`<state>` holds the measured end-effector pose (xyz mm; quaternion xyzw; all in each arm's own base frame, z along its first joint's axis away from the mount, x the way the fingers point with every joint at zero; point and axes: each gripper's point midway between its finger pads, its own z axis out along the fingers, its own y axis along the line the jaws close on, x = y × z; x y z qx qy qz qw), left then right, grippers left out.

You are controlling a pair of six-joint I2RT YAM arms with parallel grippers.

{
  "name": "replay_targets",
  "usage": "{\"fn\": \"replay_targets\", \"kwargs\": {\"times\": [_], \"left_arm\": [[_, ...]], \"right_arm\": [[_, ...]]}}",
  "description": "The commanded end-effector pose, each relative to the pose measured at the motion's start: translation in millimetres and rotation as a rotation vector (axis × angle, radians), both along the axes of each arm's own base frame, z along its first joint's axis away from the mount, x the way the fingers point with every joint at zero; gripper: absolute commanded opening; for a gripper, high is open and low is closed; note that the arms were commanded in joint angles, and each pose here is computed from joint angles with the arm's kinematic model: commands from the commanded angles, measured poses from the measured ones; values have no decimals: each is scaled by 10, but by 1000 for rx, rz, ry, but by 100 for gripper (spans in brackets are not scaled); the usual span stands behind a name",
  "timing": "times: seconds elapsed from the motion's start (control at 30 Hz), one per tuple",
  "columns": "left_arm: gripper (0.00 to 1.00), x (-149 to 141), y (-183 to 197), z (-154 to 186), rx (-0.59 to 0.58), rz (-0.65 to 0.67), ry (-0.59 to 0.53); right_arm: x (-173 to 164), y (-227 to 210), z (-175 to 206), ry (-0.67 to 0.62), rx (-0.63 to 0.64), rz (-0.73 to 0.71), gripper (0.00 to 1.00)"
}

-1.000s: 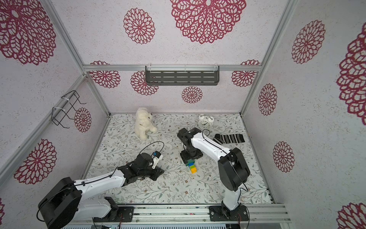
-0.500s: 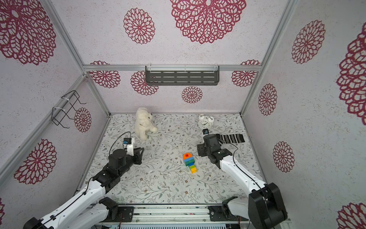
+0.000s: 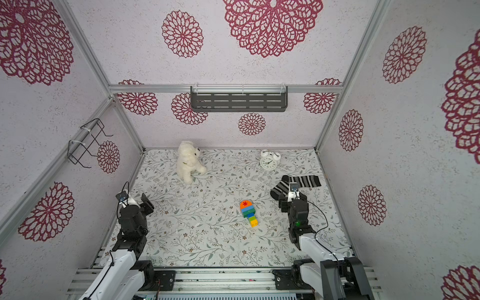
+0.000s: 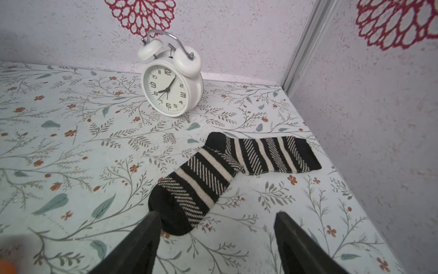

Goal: Assemble an ice cream with lego
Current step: Reset both arms

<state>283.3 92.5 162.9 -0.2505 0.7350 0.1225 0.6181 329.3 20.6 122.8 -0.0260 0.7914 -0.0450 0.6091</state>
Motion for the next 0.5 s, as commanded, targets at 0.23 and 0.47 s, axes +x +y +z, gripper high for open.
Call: {"fn": "replay_targets", "kwargs": {"times": [0.23,0.47], "left_arm": [[72,349,149,-61,-14,-137,-62],[70,1217,-166,-278,-47,-449,-30]], "right_arm": [[39,163,261,-305,4,155,80],[372,57,123,-188,103,184,87]]}}
